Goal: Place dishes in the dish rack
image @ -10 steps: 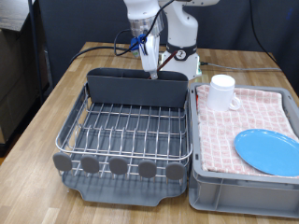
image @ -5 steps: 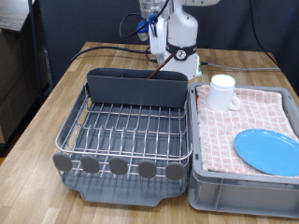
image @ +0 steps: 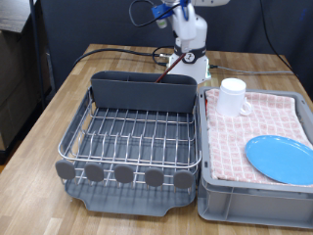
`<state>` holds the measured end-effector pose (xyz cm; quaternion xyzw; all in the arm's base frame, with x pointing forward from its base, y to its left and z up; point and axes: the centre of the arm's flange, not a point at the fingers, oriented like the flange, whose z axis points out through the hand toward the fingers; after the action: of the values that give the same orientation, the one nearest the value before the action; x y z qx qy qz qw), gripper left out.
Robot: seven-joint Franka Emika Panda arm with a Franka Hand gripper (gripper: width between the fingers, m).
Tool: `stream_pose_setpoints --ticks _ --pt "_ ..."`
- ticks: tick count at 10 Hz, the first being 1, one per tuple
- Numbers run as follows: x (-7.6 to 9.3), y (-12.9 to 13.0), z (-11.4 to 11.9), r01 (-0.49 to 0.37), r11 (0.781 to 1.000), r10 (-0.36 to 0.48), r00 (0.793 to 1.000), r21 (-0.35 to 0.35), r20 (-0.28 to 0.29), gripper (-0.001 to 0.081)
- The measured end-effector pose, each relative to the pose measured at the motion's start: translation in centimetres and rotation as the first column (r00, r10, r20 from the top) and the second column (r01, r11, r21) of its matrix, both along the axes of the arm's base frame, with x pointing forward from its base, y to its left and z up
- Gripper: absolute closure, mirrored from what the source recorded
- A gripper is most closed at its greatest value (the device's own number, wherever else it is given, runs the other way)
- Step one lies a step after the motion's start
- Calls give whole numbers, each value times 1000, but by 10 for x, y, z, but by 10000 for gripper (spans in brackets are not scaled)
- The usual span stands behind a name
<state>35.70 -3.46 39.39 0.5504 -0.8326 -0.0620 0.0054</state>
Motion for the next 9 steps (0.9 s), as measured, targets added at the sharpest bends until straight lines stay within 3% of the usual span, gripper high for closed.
stream_pose_setpoints --ticks 1,2,3,6,8,9 --pt "0 -3 0 41 999 -41 999 0 3 3" --pt "4 -4 2 10 999 -9 999 -32 37 3" --pt "13 0 5 -71 994 78 993 -86 91 3" --pt "48 25 8 -283 941 314 933 -184 174 3" --pt "67 51 13 -376 904 411 894 -205 176 3" --pt "75 66 17 -402 896 435 881 -189 185 3"
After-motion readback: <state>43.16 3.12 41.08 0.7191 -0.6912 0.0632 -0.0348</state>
